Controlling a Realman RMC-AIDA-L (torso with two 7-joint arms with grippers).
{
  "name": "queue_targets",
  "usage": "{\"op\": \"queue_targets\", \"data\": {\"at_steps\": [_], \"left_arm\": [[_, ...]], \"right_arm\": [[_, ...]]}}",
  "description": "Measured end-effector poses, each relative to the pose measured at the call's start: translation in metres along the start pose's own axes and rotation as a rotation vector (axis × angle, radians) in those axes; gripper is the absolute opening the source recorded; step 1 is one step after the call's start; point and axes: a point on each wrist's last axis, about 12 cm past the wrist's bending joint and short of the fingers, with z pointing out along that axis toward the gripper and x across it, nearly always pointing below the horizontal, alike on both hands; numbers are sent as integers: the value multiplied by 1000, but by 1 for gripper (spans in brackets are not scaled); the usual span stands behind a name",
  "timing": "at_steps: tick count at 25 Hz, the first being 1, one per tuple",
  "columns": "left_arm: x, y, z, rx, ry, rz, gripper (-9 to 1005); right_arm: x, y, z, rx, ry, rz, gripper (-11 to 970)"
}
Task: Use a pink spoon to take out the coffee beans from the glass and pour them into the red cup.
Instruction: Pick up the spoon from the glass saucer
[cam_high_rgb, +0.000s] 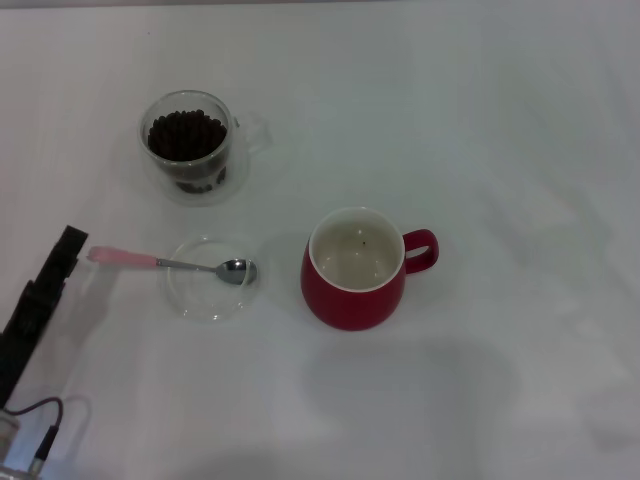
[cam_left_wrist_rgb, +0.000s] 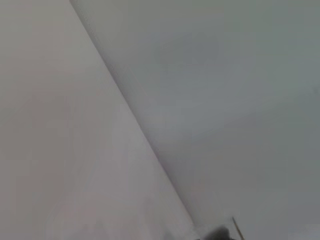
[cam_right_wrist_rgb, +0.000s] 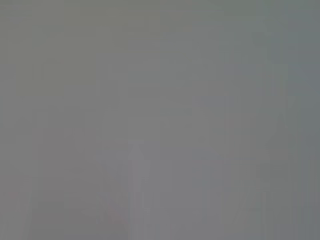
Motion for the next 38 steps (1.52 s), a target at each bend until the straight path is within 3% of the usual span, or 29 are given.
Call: {"op": "queue_targets", "data": {"at_steps": [8,22,38], "left_arm": [[-5,-5,15,62,89,6,628],[-5,-4,39,40,215,-19,625],[1,-6,39,54,232,18,618]], "right_arm": [[1,5,-1,-7,-5,6,766],[1,10,-3,-11,-21,13,766],[1,8,-4,5,-15,7,766]]}}
